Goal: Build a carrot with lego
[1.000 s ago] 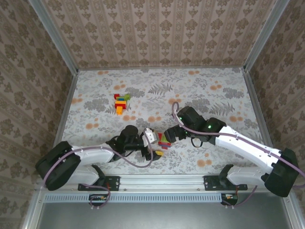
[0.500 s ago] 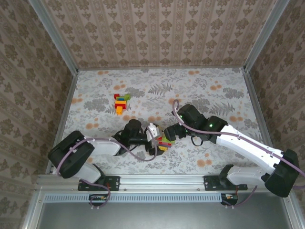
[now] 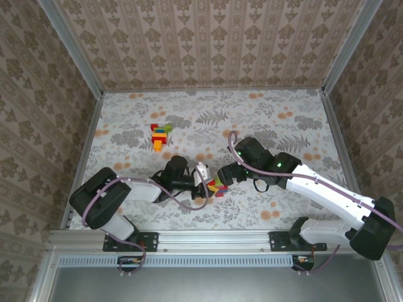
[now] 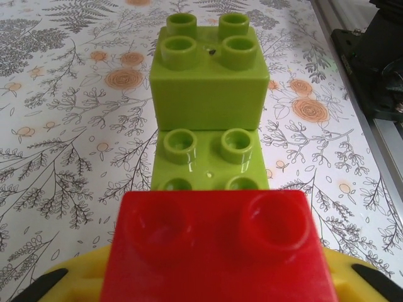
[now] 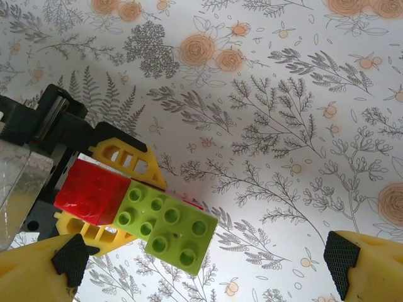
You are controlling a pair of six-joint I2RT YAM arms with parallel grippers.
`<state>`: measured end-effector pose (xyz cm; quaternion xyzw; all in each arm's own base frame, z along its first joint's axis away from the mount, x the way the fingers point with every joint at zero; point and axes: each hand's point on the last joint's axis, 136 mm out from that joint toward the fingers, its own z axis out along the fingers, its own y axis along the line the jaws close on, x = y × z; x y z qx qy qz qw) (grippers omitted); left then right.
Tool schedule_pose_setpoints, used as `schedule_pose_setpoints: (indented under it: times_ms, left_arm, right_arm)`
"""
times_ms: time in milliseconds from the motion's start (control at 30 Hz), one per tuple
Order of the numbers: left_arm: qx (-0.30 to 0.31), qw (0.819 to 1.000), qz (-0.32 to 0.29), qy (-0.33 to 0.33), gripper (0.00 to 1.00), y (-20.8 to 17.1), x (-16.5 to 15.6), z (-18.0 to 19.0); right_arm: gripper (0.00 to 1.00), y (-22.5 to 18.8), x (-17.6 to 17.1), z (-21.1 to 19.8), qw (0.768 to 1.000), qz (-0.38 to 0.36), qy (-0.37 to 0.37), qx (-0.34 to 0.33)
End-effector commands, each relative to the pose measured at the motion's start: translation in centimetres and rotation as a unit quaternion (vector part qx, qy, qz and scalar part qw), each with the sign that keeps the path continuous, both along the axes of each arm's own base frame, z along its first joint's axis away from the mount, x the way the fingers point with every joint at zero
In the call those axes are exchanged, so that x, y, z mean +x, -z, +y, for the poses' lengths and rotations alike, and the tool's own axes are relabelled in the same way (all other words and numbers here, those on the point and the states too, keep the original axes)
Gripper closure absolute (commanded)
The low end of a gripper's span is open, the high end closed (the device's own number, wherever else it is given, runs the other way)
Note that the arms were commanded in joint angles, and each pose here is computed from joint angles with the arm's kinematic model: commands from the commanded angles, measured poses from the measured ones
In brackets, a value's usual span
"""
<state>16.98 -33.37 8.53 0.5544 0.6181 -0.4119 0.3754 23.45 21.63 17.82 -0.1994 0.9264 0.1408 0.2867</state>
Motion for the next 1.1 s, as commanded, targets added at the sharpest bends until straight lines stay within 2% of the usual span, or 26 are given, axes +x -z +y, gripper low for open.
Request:
schedule_pose_setpoints:
  times_ms: [0,200,333,400,533,667,767,900,1067]
  left_arm:
    - [-0.022,1.000,-0.006,0.016,0.66,-1.2,0.2,-0.7]
    - [-0.027,1.000,0.008,0.007,0.71,-1.7,1.4,0.0]
    - [-0.034,0.998,0.046,-0.018,0.72,-2.5,4.4,1.1]
    - [-0.021,0.997,0.066,-0.037,0.72,-2.8,6.2,1.4]
    - [0.051,0.990,0.108,-0.080,0.73,-2.7,10.1,1.4]
    - [0.088,0.974,0.168,-0.123,0.73,-2.8,13.9,1.2]
    - [0.137,0.952,0.226,-0.154,0.72,-1.9,15.9,1.7]
    - [0.155,0.929,0.283,-0.180,0.73,-2.3,17.8,2.3]
    - [0.193,0.902,0.317,-0.221,0.72,-2.8,19.1,3.7]
  right_arm:
    - [0.00,-1.3,0.1,-1.0,1.000,-0.017,0.007,-0.009]
    - [0.00,-2.4,0.5,-3.1,0.998,-0.043,0.038,-0.020]
    - [0.00,-3.6,1.1,-5.1,0.995,-0.063,0.071,-0.023]
    - [0.00,-4.1,1.1,-5.5,0.995,-0.068,0.077,-0.016]
    - [0.00,-4.0,1.0,-5.7,0.995,-0.070,0.077,-0.007]
    - [0.00,-3.5,0.7,-5.7,0.995,-0.067,0.074,0.002]
    - [0.00,-3.5,0.4,-5.8,0.995,-0.067,0.071,0.008]
    - [0.00,-3.7,0.1,-6.1,0.995,-0.071,0.069,0.014]
    - [0.00,-4.1,-0.3,-6.2,0.995,-0.074,0.065,0.026]
